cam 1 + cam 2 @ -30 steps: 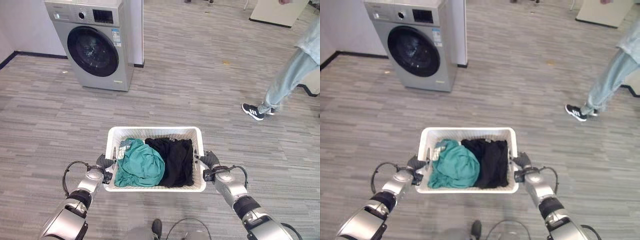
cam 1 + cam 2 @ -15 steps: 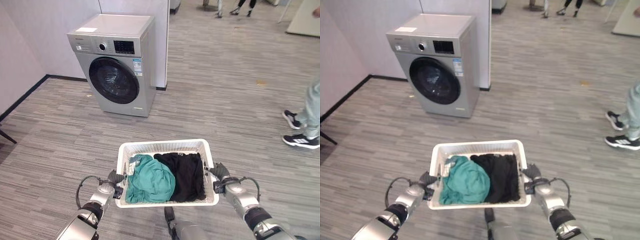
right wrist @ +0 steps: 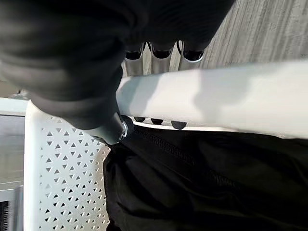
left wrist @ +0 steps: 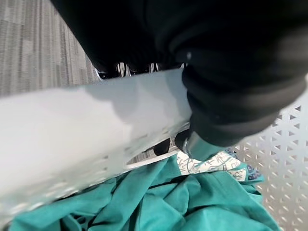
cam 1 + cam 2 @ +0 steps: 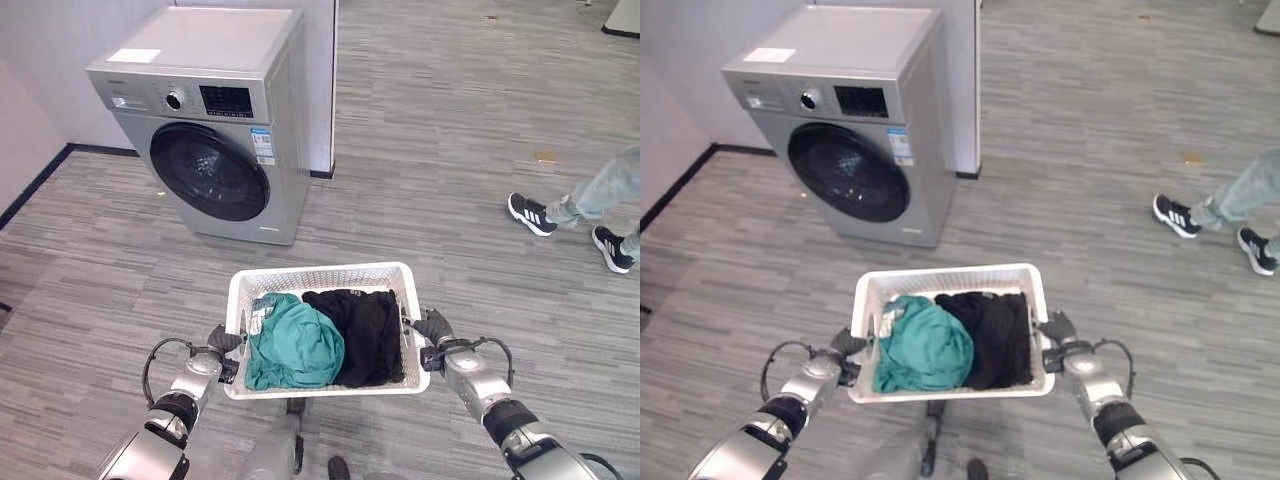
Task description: Grab the laundry basket,head to the washer,open it,put in the laundry and shut it.
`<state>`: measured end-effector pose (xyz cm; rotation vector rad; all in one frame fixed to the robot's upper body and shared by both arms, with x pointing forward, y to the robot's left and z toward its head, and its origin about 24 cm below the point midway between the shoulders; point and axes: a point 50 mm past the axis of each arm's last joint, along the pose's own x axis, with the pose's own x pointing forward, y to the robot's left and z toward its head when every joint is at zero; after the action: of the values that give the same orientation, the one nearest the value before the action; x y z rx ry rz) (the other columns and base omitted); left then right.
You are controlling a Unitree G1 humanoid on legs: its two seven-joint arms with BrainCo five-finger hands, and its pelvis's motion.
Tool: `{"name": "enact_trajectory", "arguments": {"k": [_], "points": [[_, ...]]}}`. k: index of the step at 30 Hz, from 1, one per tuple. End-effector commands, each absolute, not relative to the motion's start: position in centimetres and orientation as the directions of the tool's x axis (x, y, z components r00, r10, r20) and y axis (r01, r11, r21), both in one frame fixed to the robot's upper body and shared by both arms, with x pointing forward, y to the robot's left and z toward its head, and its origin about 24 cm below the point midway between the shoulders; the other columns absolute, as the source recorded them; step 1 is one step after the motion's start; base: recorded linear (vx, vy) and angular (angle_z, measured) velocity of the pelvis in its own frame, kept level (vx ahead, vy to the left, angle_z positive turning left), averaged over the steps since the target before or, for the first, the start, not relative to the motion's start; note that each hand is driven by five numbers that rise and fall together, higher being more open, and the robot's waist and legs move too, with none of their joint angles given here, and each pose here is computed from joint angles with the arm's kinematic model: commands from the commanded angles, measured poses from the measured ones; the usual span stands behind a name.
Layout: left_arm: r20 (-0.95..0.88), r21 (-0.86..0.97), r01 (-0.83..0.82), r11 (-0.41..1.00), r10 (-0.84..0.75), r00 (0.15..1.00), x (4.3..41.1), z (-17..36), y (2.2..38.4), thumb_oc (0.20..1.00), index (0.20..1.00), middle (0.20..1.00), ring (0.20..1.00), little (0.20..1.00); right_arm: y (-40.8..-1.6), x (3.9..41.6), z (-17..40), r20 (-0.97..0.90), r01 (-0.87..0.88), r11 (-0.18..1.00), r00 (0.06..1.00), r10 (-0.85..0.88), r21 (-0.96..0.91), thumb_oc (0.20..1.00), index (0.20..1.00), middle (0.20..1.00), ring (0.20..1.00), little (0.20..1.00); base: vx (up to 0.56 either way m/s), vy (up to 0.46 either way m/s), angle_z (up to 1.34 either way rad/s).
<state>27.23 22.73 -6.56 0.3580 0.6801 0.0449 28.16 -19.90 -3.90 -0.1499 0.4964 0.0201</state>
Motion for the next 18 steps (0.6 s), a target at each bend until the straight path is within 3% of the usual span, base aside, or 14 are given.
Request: {"name": "enact_trajectory", "arguments": {"k": [1, 8, 18], "points": [[-0.452, 0.244, 0.073, 0.967, 0.047, 0.891, 30.7, -2.8, 21.3, 0.200, 0.200, 0.200, 0.200, 0.200, -18.8, 29.8, -0.6, -0.297, -0.082, 0.996, 0.952, 0.072, -0.022, 0.200, 0.200, 0.200, 0.200, 0.200, 0.22, 0.139, -0.51], [-0.408, 0.250, 0.066, 0.966, 0.044, 0.912, 31.1, -2.1, 20.8, 0.200, 0.200, 0.200, 0.200, 0.200, -17.1, 29.5, -1.2, -0.303, -0.121, 0.993, 0.946, 0.115, 0.000, 0.200, 0.200, 0.200, 0.200, 0.200, 0.36, 0.266, -0.50], [-0.412, 0.298, 0.109, 0.948, 0.025, 0.911, 31.6, -1.8, 20.4, 0.200, 0.200, 0.200, 0.200, 0.200, -15.9, 30.3, -0.5, -0.289, -0.186, 0.982, 0.943, 0.168, -0.037, 0.200, 0.200, 0.200, 0.200, 0.200, 0.18, 0.083, 0.18]]}}
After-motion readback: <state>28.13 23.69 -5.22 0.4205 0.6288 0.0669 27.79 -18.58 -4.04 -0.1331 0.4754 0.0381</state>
